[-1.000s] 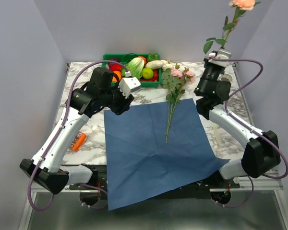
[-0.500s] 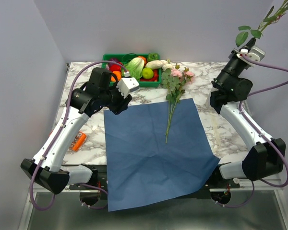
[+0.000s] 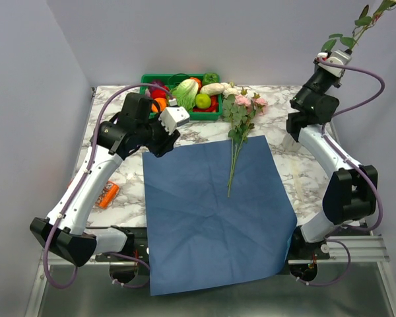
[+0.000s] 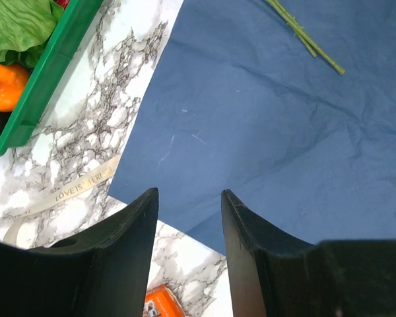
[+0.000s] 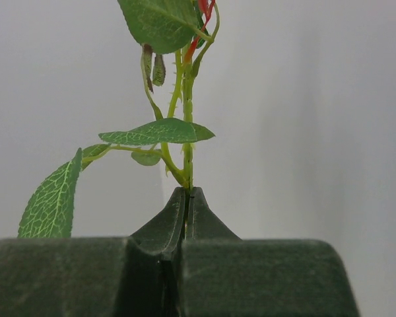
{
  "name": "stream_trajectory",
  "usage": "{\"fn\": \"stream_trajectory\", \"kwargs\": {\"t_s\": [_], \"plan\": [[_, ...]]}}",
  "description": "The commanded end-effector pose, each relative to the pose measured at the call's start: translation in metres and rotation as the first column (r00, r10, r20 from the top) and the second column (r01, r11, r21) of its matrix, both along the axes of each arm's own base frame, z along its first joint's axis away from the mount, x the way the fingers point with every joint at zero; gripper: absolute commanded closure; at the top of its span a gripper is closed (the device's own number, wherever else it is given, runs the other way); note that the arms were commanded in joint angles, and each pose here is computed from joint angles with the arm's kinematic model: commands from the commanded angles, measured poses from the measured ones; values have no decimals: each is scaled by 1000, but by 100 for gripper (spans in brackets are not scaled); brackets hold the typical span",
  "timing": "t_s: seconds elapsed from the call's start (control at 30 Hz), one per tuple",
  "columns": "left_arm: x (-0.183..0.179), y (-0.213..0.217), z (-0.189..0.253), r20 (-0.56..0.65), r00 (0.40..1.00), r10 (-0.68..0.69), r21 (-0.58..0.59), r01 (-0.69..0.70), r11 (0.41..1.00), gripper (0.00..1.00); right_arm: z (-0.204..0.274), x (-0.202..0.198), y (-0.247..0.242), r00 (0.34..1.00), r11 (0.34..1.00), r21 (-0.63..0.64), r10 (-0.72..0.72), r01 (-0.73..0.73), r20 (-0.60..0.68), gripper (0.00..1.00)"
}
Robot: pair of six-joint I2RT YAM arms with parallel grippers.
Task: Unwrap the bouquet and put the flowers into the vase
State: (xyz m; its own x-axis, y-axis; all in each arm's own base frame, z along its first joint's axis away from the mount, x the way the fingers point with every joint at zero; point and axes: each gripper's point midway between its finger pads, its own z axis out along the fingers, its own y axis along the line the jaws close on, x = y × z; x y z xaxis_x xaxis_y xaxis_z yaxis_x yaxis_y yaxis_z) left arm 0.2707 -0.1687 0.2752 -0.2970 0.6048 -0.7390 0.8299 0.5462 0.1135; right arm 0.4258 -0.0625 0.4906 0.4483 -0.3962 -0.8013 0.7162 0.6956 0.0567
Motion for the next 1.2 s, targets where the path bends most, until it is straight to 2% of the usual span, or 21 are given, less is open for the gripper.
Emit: {"fn": "stream_trajectory", "kwargs": {"t_s": [0.0, 0.6, 0.77, 0.9, 1.03, 1.1, 1.17], "plan": [[5, -2, -3, -2, 1000, -22, -8, 22, 1000, 48, 30, -25, -17, 984, 999, 11, -42, 40, 173, 99], [19, -3, -5, -25, 999, -23, 0, 23, 1000, 48, -12, 5, -15, 988, 999, -7, -40, 41, 151, 99], [21, -4, 0, -16, 1000, -23, -5, 22, 1000, 48, -37, -3, -17, 993, 998, 42, -41, 37, 112, 99], [21, -4, 2, -16, 1000, -21, -10, 20, 1000, 48, -61, -16, 7, 998, 998, 50, 31, -34, 60, 99], [19, -5, 7, -11, 1000, -16, -23, 16, 1000, 48, -87, -28, 18, 999, 995, 88, 48, -48, -1, 92], [17, -5, 10, -11, 1000, -15, -34, 15, 999, 48, -97, -37, 19, 998, 992, 118, 51, -48, -21, 79], [14, -5, 12, -7, 1000, -17, -39, 16, 999, 48, -104, -42, 22, 997, 990, 127, 62, -56, -45, 73]]}}
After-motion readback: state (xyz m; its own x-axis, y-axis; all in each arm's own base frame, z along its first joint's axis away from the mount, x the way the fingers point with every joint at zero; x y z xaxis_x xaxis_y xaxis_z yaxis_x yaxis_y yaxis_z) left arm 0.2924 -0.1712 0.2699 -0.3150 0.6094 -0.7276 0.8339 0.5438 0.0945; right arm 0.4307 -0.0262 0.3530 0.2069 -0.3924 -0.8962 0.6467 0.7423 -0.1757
